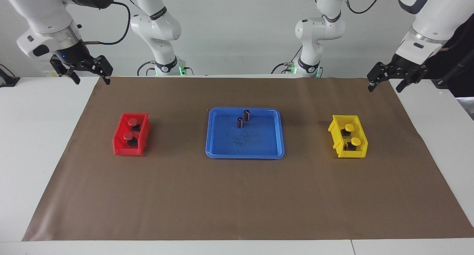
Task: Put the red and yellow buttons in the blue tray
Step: 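Reach the right gripper down to a red button in the red holder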
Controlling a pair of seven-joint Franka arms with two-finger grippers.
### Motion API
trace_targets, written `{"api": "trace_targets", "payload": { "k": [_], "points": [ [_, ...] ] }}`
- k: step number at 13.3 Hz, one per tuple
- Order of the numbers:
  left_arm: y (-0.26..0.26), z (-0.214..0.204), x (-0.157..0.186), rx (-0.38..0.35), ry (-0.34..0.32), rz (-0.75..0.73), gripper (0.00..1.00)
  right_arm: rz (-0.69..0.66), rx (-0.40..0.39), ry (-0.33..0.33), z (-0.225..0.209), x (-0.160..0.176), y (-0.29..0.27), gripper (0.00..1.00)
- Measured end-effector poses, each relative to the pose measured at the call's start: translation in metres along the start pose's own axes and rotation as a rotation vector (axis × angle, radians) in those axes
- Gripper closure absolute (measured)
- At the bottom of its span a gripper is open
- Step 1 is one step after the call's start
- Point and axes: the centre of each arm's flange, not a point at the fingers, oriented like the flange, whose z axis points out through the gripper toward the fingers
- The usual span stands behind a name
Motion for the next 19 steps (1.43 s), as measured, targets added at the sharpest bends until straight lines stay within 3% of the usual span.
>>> {"api": "trace_targets", "payload": {
  "k": [12,13,15,19],
  "points": [
    [-0.003,0.001,-0.001,0.0,-0.007,-0.006,0.0,-0.015,-0.002,0.012,0.007,0.004,-0.005,0.03],
    [-0.003,0.001,-0.001,0.0,-0.007,-0.006,0.0,-0.02,-0.003,0.019,0.013,0.007,-0.007,0.03],
    [-0.003,0.001,-0.001,0.0,-0.008,-0.006,0.0,-0.023,-0.005,0.039,0.033,0.013,-0.009,0.16],
    [-0.005,0.003,-0.001,0.0,-0.011,-0.009,0.0,-0.037,0.024,0.072,0.104,0.034,-0.022,0.19]
  ]
}}
